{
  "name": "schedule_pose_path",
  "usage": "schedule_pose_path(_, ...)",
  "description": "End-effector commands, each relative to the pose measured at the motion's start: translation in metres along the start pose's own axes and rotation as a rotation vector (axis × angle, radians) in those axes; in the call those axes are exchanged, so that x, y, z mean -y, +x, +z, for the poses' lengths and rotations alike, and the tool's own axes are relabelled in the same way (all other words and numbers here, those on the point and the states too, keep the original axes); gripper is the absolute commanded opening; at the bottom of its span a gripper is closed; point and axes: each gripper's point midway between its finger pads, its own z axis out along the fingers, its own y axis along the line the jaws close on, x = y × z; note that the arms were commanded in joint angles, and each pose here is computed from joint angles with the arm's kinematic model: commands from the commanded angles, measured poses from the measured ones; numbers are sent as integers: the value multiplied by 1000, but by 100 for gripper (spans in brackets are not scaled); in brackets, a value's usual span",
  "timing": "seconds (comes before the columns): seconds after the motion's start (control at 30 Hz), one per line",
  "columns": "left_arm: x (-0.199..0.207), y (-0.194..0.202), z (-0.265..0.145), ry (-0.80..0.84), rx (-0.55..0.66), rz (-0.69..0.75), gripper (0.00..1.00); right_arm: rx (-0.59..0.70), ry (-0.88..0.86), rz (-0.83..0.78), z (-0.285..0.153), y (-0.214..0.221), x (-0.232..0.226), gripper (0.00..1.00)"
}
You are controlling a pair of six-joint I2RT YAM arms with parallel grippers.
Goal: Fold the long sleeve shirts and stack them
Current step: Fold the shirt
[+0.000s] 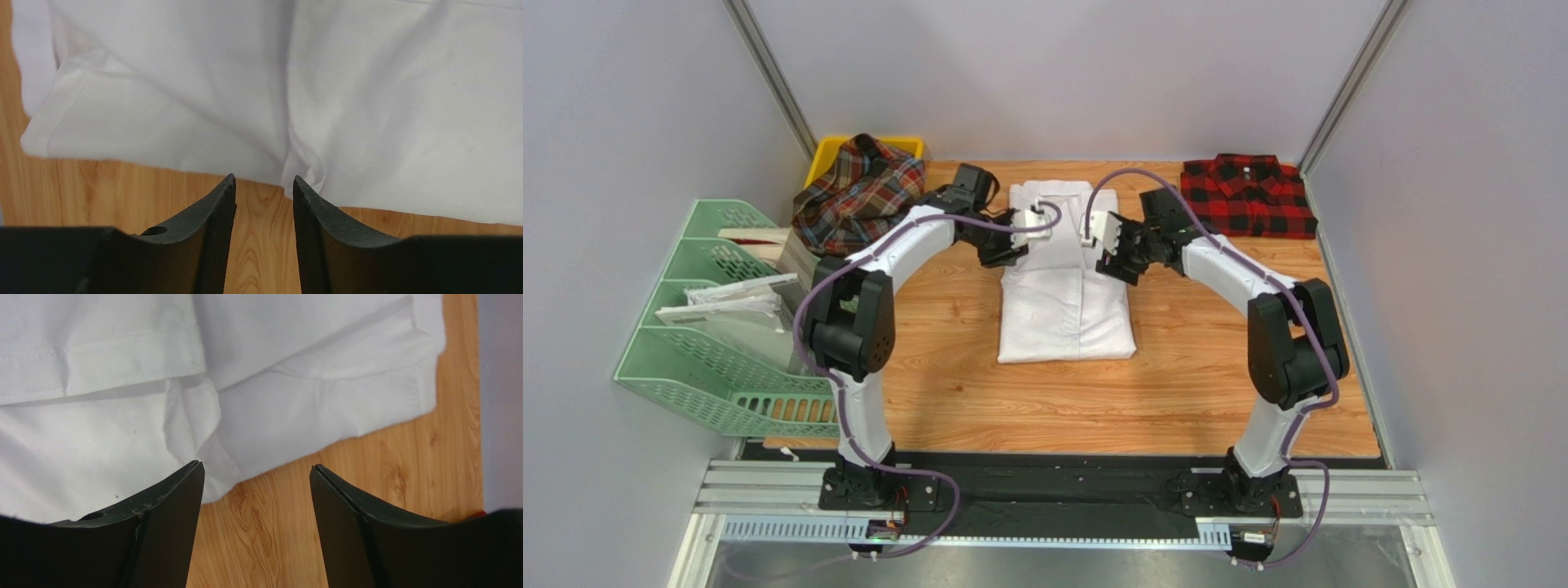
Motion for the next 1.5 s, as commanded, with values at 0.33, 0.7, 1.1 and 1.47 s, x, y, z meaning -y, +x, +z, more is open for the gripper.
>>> schedule_pose_path(0.33, 82, -92, -85, 249, 485, -884, 49, 240, -343, 1007, -88, -84, -79, 42)
schedule_pose_path(0.7, 171, -112, -13, 584, 500, -1173, 70, 248, -644, 1369, -36, -105, -147, 69)
schedule_pose_path(1.1, 200, -11, 51, 596, 284, -1474, 71, 37, -743, 1581, 21, -21, -203, 76)
schedule_pose_path(1.47, 207, -28, 9, 612, 336, -1375, 70, 152, -771, 1485, -42, -68, -185, 77)
